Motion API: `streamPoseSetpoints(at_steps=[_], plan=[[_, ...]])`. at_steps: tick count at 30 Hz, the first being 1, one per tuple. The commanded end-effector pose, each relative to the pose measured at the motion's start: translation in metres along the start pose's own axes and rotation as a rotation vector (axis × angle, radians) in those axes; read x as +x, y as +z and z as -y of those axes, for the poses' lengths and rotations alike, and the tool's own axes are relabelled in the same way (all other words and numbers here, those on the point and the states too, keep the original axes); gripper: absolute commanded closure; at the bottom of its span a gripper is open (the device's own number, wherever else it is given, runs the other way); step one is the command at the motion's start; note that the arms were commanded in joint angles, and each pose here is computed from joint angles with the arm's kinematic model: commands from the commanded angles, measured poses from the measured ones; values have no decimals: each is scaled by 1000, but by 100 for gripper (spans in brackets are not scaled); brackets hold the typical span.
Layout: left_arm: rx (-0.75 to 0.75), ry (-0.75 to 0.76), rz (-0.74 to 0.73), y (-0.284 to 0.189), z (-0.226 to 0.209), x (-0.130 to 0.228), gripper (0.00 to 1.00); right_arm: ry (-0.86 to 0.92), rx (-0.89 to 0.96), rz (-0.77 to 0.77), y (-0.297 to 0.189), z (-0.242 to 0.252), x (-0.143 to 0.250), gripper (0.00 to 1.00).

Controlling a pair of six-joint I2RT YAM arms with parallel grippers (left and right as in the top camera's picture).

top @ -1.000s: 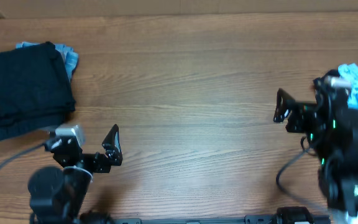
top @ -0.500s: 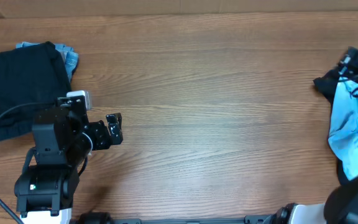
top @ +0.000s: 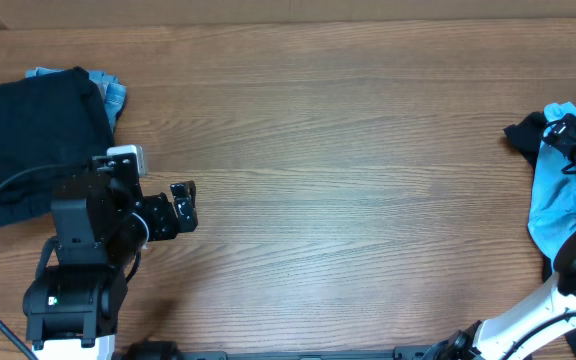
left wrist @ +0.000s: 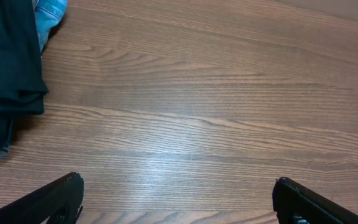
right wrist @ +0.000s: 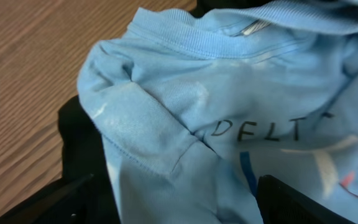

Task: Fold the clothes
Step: 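Reach the right gripper to the crumpled light-blue T-shirt and grasp it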

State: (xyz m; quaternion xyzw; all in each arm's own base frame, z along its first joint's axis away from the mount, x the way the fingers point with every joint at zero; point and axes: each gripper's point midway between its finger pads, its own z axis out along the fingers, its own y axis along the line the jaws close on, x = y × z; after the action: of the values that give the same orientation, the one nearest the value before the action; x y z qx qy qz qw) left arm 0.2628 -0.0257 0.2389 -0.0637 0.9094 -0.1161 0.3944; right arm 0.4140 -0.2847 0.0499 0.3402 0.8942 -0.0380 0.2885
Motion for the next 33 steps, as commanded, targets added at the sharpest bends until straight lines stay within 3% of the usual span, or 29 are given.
streamPoseSetpoints(at_steps=[1, 14, 15, 20, 23, 27, 30, 33], plan=[[13, 30, 36, -8, 5, -11, 0, -4, -17, 22, 9, -2, -7, 16], [12, 30, 36, -8, 5, -11, 0, -5, -23, 30, 25, -2, -5, 40], [12, 30, 36, -8, 5, -11, 0, -5, -23, 32, 25, -2, -5, 53], [14, 31, 40, -8, 5, -12, 0, -4, -40, 70, 15, -6, -20, 89], [14, 31, 41, -8, 5, -12, 0, -22, -107, 194, -33, -25, -67, 96], [14, 32, 42, -8, 5, -13, 0, -106, -310, 370, -139, -83, -126, 96], [15, 32, 47, -8, 6, -14, 0, -316, -530, 460, -226, -167, -126, 96], [15, 32, 47, -8, 6, -14, 0, -623, -823, 500, -324, -280, -64, 96]])
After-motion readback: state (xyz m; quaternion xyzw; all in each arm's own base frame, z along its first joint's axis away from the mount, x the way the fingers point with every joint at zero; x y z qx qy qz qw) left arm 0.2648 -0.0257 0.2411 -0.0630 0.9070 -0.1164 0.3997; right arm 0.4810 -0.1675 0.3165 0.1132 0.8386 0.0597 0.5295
